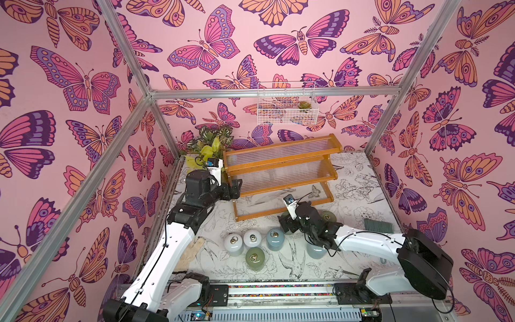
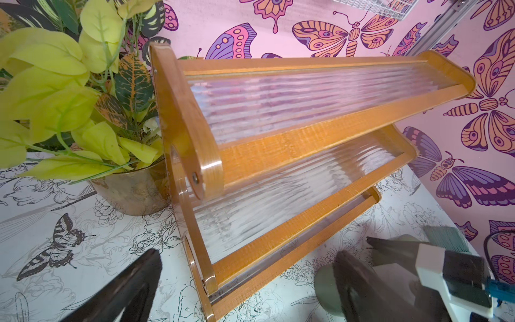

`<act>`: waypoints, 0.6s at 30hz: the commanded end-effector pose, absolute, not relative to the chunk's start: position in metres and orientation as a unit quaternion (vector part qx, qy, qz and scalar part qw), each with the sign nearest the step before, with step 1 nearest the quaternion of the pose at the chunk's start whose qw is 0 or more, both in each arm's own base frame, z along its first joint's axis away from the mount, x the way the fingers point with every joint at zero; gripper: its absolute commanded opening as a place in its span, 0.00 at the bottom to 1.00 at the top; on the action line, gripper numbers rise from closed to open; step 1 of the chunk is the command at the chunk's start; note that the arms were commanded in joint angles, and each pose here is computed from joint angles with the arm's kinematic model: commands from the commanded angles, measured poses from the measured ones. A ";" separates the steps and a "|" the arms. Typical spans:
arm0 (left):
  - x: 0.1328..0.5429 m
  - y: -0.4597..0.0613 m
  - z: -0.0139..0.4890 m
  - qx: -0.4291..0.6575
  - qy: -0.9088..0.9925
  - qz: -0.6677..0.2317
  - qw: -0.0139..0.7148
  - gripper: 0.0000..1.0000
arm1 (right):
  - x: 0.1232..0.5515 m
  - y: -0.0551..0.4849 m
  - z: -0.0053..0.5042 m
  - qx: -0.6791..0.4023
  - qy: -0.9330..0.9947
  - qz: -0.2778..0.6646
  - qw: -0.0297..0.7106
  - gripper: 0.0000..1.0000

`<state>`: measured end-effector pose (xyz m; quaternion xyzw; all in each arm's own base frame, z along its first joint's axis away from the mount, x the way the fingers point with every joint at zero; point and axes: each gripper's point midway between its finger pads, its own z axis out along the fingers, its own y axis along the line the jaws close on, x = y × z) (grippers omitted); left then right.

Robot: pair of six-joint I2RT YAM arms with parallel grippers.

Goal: Remove the tea canisters from the shelf
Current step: Place the tea canister at the center of the board.

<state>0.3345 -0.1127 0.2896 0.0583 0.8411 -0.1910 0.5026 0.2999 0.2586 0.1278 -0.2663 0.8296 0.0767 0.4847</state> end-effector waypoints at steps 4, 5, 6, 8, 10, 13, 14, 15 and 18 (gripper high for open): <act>0.327 -0.077 0.300 0.000 0.862 -0.113 0.494 0.99 | 0.346 0.152 0.186 -0.098 0.847 -0.031 0.521 0.99; 0.325 -0.070 0.300 -0.017 0.867 -0.100 0.488 0.99 | 0.349 0.134 0.190 -0.075 0.850 -0.045 0.520 0.99; 0.322 -0.060 0.299 -0.040 0.872 -0.081 0.482 0.99 | 0.350 0.116 0.193 -0.055 0.852 -0.058 0.517 0.99; 0.315 -0.042 0.298 -0.084 0.877 -0.047 0.471 0.99 | 0.351 0.081 0.198 -0.010 0.851 -0.087 0.517 0.99; 0.306 -0.025 0.293 -0.124 0.881 -0.017 0.455 0.99 | 0.351 0.047 0.199 0.033 0.849 -0.111 0.515 0.99; 0.291 -0.001 0.282 -0.185 0.883 0.026 0.429 0.99 | 0.348 0.007 0.197 0.093 0.854 -0.125 0.497 0.99; 0.285 0.006 0.276 -0.202 0.885 0.038 0.419 0.99 | 0.348 -0.004 0.195 0.108 0.855 -0.129 0.491 0.99; 0.280 0.013 0.269 -0.218 0.884 0.048 0.410 0.99 | 0.347 -0.013 0.193 0.117 0.855 -0.138 0.487 0.99; 0.268 0.031 0.238 -0.267 0.887 0.062 0.372 0.99 | 0.345 -0.038 0.183 0.136 0.859 -0.166 0.465 0.99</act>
